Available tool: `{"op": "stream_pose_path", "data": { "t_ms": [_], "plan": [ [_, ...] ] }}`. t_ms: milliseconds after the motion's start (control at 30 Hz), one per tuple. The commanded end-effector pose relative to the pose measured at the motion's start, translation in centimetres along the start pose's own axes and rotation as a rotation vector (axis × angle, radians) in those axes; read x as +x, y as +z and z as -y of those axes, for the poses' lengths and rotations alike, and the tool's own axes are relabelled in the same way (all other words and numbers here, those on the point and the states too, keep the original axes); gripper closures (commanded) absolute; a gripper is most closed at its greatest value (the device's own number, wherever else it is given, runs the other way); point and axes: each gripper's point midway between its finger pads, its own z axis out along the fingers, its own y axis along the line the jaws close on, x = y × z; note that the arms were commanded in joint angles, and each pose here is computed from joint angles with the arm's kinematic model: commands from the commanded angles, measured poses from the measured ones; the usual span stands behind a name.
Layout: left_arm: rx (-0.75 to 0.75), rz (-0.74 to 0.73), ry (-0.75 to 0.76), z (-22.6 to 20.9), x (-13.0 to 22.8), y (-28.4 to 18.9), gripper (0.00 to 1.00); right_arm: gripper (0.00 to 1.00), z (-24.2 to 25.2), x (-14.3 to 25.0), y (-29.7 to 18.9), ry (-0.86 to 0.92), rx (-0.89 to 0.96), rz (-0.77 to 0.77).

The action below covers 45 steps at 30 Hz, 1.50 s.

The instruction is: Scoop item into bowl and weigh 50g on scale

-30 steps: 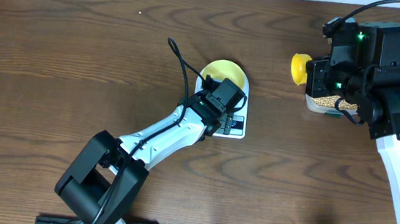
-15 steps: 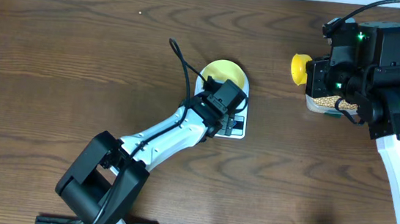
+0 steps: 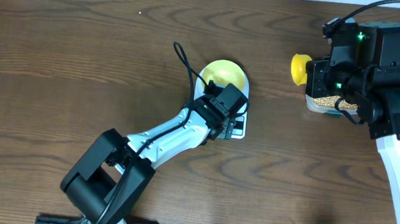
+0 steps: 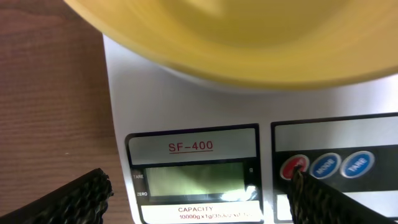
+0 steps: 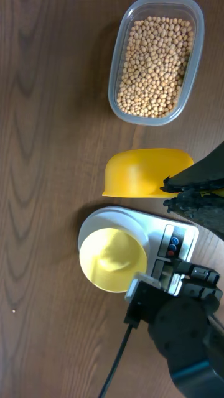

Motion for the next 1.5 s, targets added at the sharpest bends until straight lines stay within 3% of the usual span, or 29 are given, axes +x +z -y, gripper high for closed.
{"op": "stream_pose_path", "data": {
  "t_ms": [0, 1467],
  "plan": [
    [-0.022, -0.011, 0.014, -0.25, 0.48, 0.61, 0.07, 0.99, -0.29, -0.23, -0.32, -0.008, -0.002, 0.009],
    [-0.043, 0.018, 0.016, -0.35, -0.13, 1.33, 0.07, 0.99, -0.26, 0.15, -0.32, -0.006, -0.001, -0.006]
  ]
}}
